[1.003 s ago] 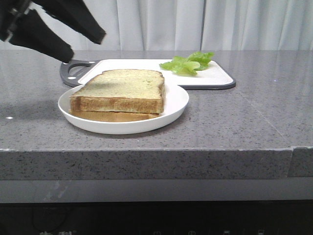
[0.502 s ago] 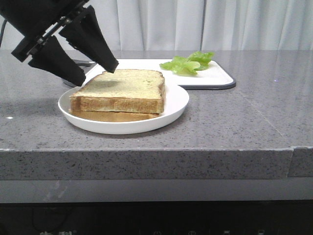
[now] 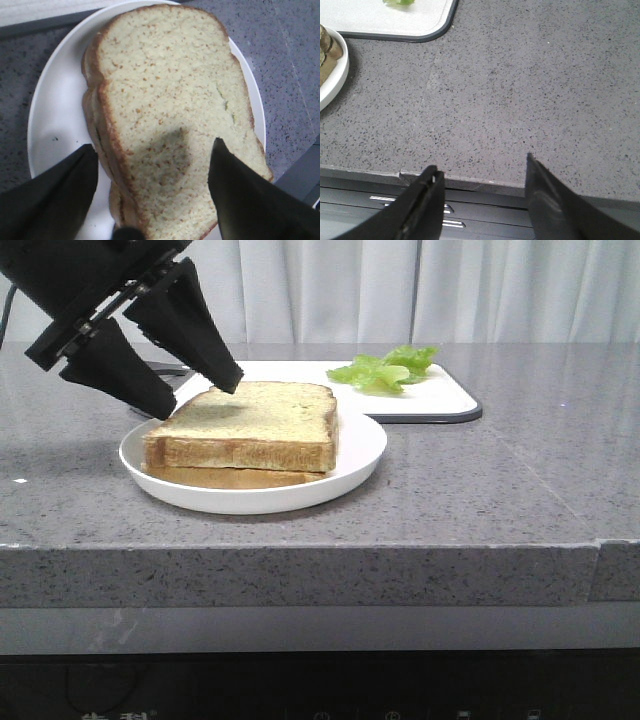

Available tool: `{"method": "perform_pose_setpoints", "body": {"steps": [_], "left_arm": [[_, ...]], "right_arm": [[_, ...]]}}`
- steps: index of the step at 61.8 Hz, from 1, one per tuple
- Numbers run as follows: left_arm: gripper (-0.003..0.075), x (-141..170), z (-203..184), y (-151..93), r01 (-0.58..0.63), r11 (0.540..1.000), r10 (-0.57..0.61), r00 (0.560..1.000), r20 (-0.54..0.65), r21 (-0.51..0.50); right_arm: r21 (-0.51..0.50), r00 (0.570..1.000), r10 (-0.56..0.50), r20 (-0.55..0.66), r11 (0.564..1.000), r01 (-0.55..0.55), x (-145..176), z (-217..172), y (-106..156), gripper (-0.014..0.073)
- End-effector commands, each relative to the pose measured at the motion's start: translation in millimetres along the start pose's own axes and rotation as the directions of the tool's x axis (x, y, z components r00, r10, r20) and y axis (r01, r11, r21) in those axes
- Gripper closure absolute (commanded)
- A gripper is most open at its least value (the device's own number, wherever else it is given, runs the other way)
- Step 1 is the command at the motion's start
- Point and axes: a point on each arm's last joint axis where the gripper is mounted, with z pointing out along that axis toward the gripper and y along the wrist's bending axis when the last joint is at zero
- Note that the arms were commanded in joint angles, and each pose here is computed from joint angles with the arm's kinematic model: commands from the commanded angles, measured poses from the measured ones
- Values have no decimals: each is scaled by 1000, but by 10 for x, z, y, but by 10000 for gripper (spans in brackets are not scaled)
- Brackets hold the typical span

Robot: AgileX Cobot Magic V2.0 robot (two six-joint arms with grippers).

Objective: Left arm grabs bread, right arm adds lettuce
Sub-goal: 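Lower the left gripper onto the top bread slice and close it, then lift the top bread slice off the plate with the left gripper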

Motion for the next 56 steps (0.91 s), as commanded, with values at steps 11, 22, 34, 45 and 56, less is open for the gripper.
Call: {"method": "perform_pose_setpoints", "body": {"steps": [11, 22, 34, 45, 56], "left_arm": [[249, -77, -65, -115, -1, 999, -1, 999, 38, 39], [258, -62, -50, -120, 6, 998, -7, 1000, 16, 55], [402, -62, -50, -120, 6, 998, -7, 1000, 16, 55], [550, -62, -50, -120, 6, 998, -7, 1000, 16, 56], [670, -59, -57, -129, 7, 998, -8, 1000, 15, 61]], "right_arm": [[0, 997, -6, 83, 1000, 6, -151, -43, 9, 200], [0, 997, -7, 76, 1000, 7, -145, -42, 8, 200], [0, 998, -7, 70, 1000, 7, -139, -42, 8, 200], [0, 998, -7, 68, 1000, 7, -137, -42, 8, 200], [0, 998, -7, 68, 1000, 7, -137, -42, 8, 200]]}}
